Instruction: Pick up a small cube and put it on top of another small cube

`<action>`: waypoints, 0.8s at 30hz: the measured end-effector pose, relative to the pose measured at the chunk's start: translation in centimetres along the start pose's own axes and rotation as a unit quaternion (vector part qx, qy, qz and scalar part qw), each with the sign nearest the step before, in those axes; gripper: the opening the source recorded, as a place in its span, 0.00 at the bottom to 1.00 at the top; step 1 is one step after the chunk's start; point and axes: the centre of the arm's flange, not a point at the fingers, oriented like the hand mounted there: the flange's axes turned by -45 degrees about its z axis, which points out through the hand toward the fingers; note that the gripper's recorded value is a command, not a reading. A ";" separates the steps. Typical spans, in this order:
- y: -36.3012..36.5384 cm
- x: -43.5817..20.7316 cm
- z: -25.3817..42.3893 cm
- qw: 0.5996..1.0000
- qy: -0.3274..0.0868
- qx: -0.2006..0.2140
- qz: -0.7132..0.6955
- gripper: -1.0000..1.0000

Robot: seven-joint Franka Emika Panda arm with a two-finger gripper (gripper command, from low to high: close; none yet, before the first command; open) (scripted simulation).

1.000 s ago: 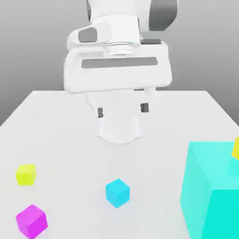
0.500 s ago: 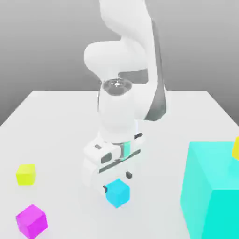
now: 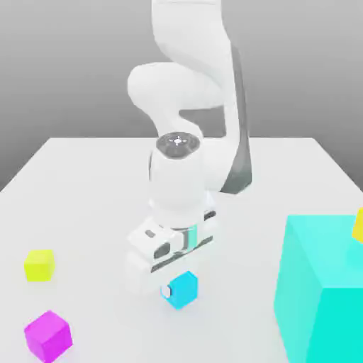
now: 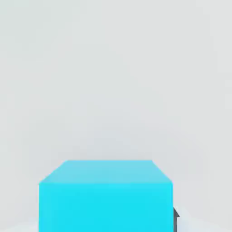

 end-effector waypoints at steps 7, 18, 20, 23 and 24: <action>1.1 3.7 -5.6 0.999 0.026 0.000 -0.029 0.00; -5.2 19.5 -19.4 0.944 0.076 0.011 -0.322 0.00; -8.3 21.8 -22.0 0.915 0.071 0.013 -0.398 0.00; -12.4 24.1 -26.0 0.865 0.060 0.012 -0.499 0.00; -13.9 24.7 -27.4 0.846 0.056 0.012 -0.530 0.00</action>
